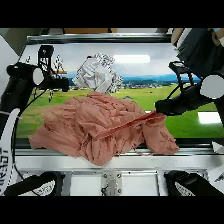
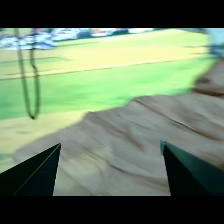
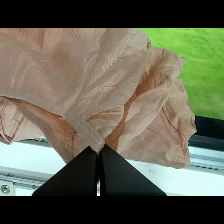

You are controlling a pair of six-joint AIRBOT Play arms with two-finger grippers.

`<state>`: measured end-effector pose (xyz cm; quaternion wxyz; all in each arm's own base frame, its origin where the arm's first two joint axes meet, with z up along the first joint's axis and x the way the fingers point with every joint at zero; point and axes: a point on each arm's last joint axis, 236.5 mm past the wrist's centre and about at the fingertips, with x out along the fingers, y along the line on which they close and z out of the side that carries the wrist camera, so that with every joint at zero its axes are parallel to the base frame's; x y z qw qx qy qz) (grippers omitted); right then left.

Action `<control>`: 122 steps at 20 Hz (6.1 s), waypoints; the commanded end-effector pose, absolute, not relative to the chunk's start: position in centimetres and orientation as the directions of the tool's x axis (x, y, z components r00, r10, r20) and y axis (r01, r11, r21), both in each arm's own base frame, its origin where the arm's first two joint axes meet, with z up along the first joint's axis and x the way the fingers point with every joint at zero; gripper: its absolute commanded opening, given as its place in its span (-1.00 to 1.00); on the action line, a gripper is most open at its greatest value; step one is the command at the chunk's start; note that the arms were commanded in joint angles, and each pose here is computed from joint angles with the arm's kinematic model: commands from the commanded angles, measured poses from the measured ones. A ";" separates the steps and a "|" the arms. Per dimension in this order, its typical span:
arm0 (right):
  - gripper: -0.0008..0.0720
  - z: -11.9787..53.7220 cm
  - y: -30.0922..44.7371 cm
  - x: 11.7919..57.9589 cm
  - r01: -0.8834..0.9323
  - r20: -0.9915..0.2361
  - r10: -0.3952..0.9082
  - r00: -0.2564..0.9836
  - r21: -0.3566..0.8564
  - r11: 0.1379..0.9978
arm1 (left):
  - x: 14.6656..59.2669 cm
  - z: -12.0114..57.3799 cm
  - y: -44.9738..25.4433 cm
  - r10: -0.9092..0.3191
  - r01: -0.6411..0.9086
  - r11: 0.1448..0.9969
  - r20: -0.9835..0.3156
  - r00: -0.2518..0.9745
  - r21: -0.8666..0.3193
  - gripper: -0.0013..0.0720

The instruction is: Fold the clothes and pants, and hang the long-sleeved shirts on hangers.

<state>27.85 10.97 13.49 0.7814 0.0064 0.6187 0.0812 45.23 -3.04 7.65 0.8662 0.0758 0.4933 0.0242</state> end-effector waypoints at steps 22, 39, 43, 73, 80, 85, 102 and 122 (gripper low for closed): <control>-0.96 13.5 11.0 27.8 -0.120 -0.966 0.136 0.221 0.111 0.986 | 54.4 -9.7 10.9 0.406 0.021 0.892 -0.820 0.403 0.452 0.93; -0.96 13.5 11.0 27.8 -0.120 -0.966 0.136 0.221 0.111 0.986 | 53.5 -12.8 10.8 0.402 -0.023 0.911 -0.877 0.265 0.411 -0.94; -0.96 13.5 11.0 27.8 -0.120 -0.966 0.136 0.221 0.111 0.986 | 54.4 -9.8 11.3 0.423 -0.066 0.905 -0.865 0.270 0.421 -0.94; -0.96 13.5 11.0 27.8 -0.120 -0.966 0.136 0.221 0.111 0.986 | 35.3 15.2 -14.1 -0.423 0.960 0.269 -0.905 0.042 -0.082 -0.94; -0.96 13.5 11.0 27.8 -0.120 -0.966 0.136 0.220 0.111 0.987 | 31.2 12.4 -10.4 -0.484 0.975 0.185 -0.875 -0.018 -0.123 -0.94; -0.96 13.5 11.0 27.9 -0.121 -0.965 0.137 0.222 0.113 0.986 | 28.2 9.0 -9.4 -0.500 0.968 0.156 -0.861 -0.094 -0.197 -0.94; -0.96 13.8 11.0 27.7 -0.151 -0.966 0.142 0.218 0.110 0.982 | 24.6 2.4 -15.8 -0.517 0.968 -0.055 -0.822 -0.237 -0.244 -0.94; -0.96 16.6 11.3 29.0 -0.159 -0.938 0.169 0.304 0.125 0.979 | 27.2 -0.6 -20.8 -0.476 0.939 -0.104 -0.813 -0.337 -0.329 -0.94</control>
